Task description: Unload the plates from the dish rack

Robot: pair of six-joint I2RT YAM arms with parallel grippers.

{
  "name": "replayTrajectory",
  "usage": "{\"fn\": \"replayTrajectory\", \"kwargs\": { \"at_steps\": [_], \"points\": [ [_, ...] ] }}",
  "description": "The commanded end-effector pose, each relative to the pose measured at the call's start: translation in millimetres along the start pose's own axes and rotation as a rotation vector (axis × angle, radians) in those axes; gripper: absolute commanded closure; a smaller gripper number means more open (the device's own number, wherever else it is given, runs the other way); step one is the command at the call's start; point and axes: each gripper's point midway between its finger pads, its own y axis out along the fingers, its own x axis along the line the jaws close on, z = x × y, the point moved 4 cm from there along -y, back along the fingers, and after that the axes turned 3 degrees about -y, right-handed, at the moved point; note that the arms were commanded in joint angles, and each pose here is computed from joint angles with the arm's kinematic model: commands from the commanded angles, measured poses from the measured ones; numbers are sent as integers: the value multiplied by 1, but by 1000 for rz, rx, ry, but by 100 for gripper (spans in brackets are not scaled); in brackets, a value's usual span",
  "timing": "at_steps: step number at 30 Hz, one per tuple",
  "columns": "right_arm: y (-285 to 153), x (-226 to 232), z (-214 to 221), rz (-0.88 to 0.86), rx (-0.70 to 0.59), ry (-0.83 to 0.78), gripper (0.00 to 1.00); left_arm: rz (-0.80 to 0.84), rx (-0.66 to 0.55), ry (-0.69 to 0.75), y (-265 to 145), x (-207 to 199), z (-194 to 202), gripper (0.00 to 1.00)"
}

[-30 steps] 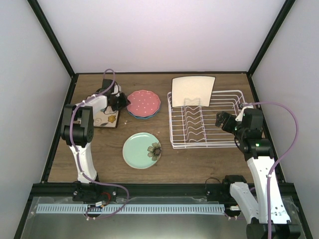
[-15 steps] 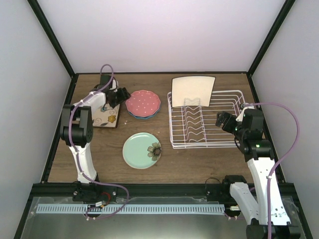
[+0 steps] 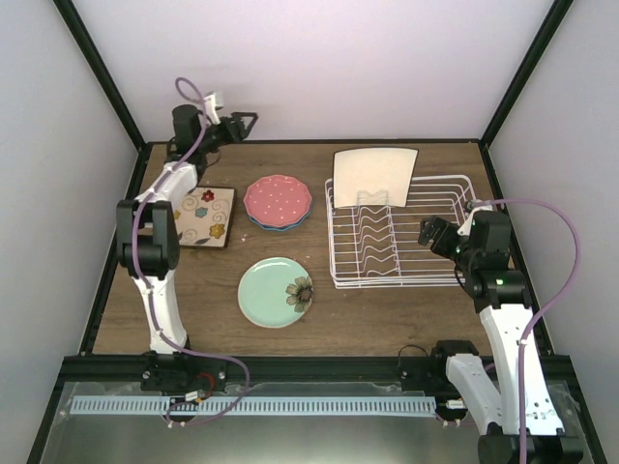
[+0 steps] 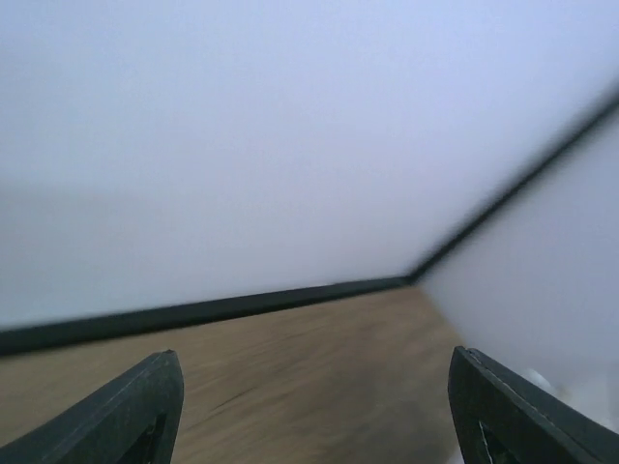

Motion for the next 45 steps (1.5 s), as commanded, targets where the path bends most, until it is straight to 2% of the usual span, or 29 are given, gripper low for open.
{"fn": "replayTrajectory", "kwargs": {
  "at_steps": [1,9,15,34,40,45],
  "points": [
    [-6,4,-9,0,-29,3,0,551,51,314,17,-91,23,23],
    [-13,1,-5,19,-27,8,0,661,151,501,39,-120,79,27],
    [-13,0,-3,22,-24,11,0,681,202,641,49,-140,116,30],
    [-10,1,-4,18,3,-25,0,694,193,732,90,-169,155,34],
    [-11,1,-4,18,5,-27,0,690,190,735,103,-173,163,42],
    [-12,1,-3,22,8,-25,0,690,178,735,106,-176,163,56]
  ]
}}
